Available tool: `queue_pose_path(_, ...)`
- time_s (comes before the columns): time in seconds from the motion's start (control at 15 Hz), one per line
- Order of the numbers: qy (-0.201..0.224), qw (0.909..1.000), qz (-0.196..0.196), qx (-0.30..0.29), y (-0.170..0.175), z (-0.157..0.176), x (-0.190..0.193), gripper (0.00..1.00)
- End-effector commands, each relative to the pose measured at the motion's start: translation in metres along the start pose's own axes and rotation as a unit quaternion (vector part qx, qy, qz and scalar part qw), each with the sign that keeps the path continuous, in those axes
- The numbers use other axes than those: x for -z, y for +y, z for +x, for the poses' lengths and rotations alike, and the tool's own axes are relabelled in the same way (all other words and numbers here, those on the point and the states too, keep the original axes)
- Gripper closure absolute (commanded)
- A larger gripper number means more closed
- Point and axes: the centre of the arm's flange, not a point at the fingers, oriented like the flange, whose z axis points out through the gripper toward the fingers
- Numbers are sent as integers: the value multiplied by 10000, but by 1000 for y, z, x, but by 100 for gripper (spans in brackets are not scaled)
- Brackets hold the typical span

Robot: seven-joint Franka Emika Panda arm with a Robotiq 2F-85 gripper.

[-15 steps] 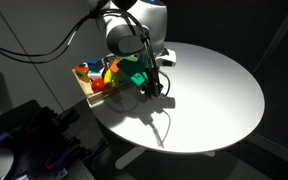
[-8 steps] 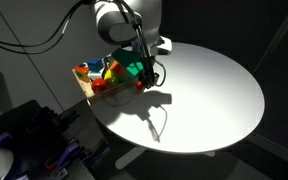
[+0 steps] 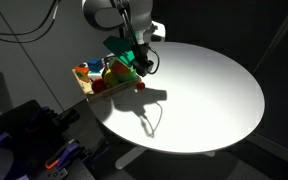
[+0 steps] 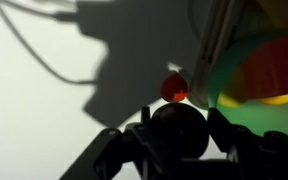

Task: Move the box to the left, then put the red object in the bowl

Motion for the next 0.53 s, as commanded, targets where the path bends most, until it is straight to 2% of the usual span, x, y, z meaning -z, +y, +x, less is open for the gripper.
queue_pose_path(0.0,96,9997,95,215,-16,-14,18,66)
queue_pose_path(0.47,203,9978,36,623,-53,-18,11,66)
